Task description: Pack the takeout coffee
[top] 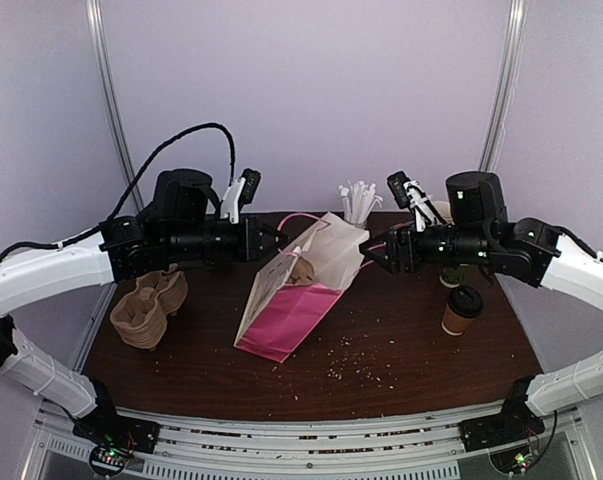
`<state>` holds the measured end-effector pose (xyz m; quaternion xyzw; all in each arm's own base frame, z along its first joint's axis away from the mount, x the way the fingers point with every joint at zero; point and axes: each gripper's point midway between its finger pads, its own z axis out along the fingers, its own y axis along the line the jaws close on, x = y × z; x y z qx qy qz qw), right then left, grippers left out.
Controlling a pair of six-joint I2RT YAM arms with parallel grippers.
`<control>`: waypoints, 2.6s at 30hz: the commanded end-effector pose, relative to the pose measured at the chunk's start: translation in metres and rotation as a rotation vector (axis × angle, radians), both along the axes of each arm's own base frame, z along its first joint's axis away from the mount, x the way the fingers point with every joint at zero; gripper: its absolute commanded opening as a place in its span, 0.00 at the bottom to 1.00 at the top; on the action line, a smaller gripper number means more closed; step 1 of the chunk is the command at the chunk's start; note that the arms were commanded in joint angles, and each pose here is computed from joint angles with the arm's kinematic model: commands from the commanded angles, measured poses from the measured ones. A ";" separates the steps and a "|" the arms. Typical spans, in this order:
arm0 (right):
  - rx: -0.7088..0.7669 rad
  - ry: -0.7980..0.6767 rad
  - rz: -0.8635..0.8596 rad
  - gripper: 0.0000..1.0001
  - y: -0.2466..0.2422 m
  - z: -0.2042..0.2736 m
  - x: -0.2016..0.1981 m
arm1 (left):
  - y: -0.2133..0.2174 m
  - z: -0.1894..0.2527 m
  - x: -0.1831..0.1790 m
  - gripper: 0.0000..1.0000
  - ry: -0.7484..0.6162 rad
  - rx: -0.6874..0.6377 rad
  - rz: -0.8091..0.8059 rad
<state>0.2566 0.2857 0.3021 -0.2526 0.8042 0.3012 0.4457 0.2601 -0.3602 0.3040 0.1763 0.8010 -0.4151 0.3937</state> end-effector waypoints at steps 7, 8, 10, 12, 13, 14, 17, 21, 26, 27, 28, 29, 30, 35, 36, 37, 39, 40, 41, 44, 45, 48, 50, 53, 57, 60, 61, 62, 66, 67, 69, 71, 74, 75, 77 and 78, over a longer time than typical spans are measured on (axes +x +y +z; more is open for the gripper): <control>0.198 -0.110 -0.109 0.81 -0.021 0.068 0.001 | -0.006 0.047 -0.015 0.00 -0.168 -0.011 -0.146; 0.197 -0.125 -0.108 0.82 -0.022 0.078 0.001 | -0.006 0.048 -0.014 0.00 -0.173 0.009 -0.145; 0.173 -0.151 -0.105 0.83 -0.024 0.091 0.002 | -0.005 0.050 -0.012 0.00 -0.188 0.039 -0.145; 0.104 -0.159 -0.106 0.84 -0.024 0.091 0.007 | -0.007 0.051 -0.013 0.00 -0.198 0.054 -0.163; 0.046 -0.138 -0.099 0.83 -0.021 0.079 0.012 | -0.007 0.052 -0.014 0.00 -0.203 0.057 -0.174; -0.002 -0.124 -0.078 0.83 -0.019 0.071 0.013 | -0.008 0.053 -0.016 0.00 -0.207 0.059 -0.185; -0.112 -0.087 -0.027 0.82 -0.016 0.045 0.011 | -0.009 0.055 -0.020 0.00 -0.216 0.059 -0.214; -0.175 -0.035 0.041 0.82 -0.007 0.018 0.007 | -0.008 0.057 -0.026 0.00 -0.226 0.055 -0.242; -0.182 -0.016 0.063 0.82 0.005 0.002 0.014 | -0.008 0.062 -0.030 0.00 -0.243 0.049 -0.265; -0.181 -0.016 0.067 0.82 0.008 0.002 0.016 | -0.008 0.062 -0.031 0.00 -0.243 0.049 -0.266; -0.183 -0.014 0.069 0.81 0.010 0.000 0.019 | -0.008 0.062 -0.032 0.00 -0.244 0.048 -0.269; -0.186 -0.017 0.066 0.81 0.013 -0.001 0.022 | -0.008 0.063 -0.032 0.00 -0.245 0.048 -0.271; -0.188 -0.022 0.064 0.81 0.015 -0.002 0.025 | -0.008 0.063 -0.033 0.00 -0.245 0.047 -0.275; -0.205 -0.038 0.047 0.80 0.023 -0.007 0.045 | -0.008 0.065 -0.036 0.00 -0.248 0.043 -0.289; -0.207 -0.041 0.047 0.80 0.025 -0.008 0.047 | -0.008 0.065 -0.036 0.00 -0.250 0.044 -0.292; -0.209 -0.045 0.048 0.80 0.027 -0.009 0.050 | -0.008 0.065 -0.036 0.00 -0.249 0.045 -0.296; -0.215 -0.048 0.050 0.79 0.030 -0.012 0.055 | -0.008 0.066 -0.038 0.00 -0.252 0.044 -0.305; -0.216 -0.048 0.055 0.79 0.032 -0.012 0.057 | -0.008 0.065 -0.039 0.00 -0.251 0.046 -0.309; -0.220 -0.046 0.057 0.79 0.033 -0.014 0.059 | -0.008 0.065 -0.039 0.00 -0.250 0.048 -0.310; -0.226 -0.035 0.086 0.76 0.040 -0.018 0.060 | -0.008 0.065 -0.040 0.00 -0.250 0.055 -0.317; -0.231 -0.028 0.098 0.75 0.042 -0.019 0.060 | -0.008 0.064 -0.040 0.00 -0.250 0.058 -0.319; -0.226 0.002 0.149 0.72 0.048 -0.024 0.053 | -0.007 0.066 -0.039 0.00 -0.257 0.064 -0.314; -0.215 0.027 0.179 0.71 0.050 -0.028 0.046 | -0.006 0.066 -0.039 0.00 -0.259 0.069 -0.309; -0.222 0.067 0.185 0.66 0.048 -0.038 0.039 | -0.005 0.065 -0.039 0.00 -0.262 0.072 -0.306; -0.241 0.121 0.151 0.48 0.039 -0.054 0.034 | -0.005 0.061 -0.038 0.00 -0.260 0.081 -0.307; -0.231 0.136 0.152 0.40 0.039 -0.059 0.027 | -0.006 0.058 -0.037 0.00 -0.258 0.086 -0.308; -0.235 0.138 0.150 0.38 0.038 -0.060 0.026 | -0.007 0.057 -0.037 0.00 -0.257 0.086 -0.311; -0.233 0.134 0.144 0.35 0.038 -0.059 0.025 | -0.008 0.057 -0.037 0.00 -0.255 0.086 -0.313; -0.193 0.098 0.131 0.22 0.037 -0.046 0.020 | -0.008 0.057 -0.036 0.00 -0.258 0.087 -0.311; -0.188 0.090 0.131 0.19 0.035 -0.042 0.018 | -0.007 0.058 -0.036 0.00 -0.260 0.088 -0.309; -0.182 0.082 0.132 0.16 0.033 -0.038 0.013 | -0.007 0.057 -0.035 0.00 -0.261 0.091 -0.304; -0.180 0.081 0.137 0.12 0.032 -0.037 0.007 | -0.007 0.056 -0.036 0.00 -0.261 0.095 -0.308; -0.177 0.085 0.148 0.07 0.030 -0.038 -0.003 | -0.008 0.049 -0.038 0.00 -0.252 0.102 -0.323; -0.177 0.087 0.151 0.04 0.030 -0.040 -0.006 | -0.008 0.045 -0.039 0.00 -0.247 0.107 -0.330; -0.177 0.093 0.153 0.01 0.029 -0.044 -0.012 | -0.007 0.036 -0.041 0.00 -0.237 0.119 -0.341; -0.178 0.094 0.154 0.01 0.029 -0.046 -0.016 | -0.007 0.032 -0.042 0.00 -0.231 0.125 -0.345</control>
